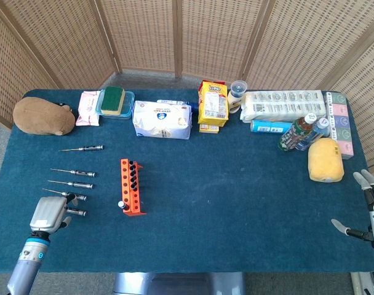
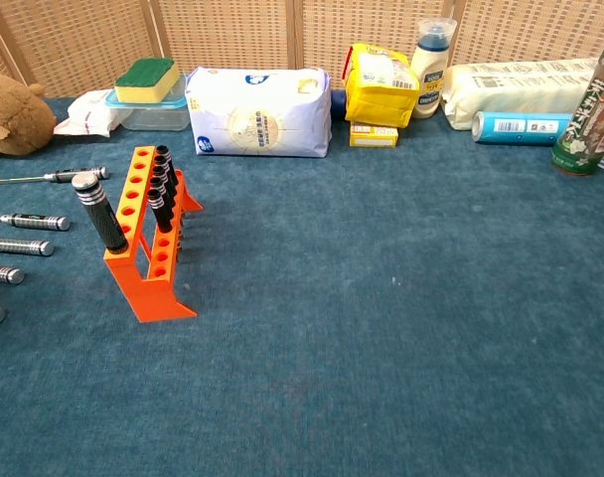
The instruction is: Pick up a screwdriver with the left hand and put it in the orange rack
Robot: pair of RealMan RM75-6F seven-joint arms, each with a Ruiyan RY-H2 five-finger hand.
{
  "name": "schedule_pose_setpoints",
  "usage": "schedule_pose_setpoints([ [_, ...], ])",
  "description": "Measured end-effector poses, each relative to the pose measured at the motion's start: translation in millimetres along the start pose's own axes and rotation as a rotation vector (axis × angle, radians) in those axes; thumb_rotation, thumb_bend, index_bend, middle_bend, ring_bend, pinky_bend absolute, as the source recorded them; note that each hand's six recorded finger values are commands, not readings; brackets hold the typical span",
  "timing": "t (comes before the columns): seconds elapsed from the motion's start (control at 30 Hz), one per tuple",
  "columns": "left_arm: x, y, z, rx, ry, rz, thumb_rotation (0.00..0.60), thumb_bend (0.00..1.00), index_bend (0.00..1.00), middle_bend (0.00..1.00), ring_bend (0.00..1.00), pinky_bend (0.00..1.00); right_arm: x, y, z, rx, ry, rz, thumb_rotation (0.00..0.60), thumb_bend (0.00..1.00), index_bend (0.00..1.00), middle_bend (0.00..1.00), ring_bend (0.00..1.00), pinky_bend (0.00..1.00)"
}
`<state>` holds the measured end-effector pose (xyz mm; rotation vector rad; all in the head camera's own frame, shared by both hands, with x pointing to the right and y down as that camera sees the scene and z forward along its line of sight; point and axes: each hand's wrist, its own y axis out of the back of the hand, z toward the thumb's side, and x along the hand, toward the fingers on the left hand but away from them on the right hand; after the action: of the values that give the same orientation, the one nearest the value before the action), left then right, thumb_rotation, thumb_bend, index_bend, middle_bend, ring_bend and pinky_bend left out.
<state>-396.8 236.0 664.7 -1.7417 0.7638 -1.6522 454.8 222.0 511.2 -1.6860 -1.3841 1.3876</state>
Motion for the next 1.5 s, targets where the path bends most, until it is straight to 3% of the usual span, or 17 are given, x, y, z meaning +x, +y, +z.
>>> schedule_pose_setpoints([
  [1.5, 13, -29, 20, 0.075, -0.010, -0.064, 0.600, 0.33, 0.47, 1.00, 0.91, 0.98, 0, 5, -3, -0.021, -0.004, -0.004, 0.600, 0.01, 0.04, 0.02, 0.02, 0.00],
])
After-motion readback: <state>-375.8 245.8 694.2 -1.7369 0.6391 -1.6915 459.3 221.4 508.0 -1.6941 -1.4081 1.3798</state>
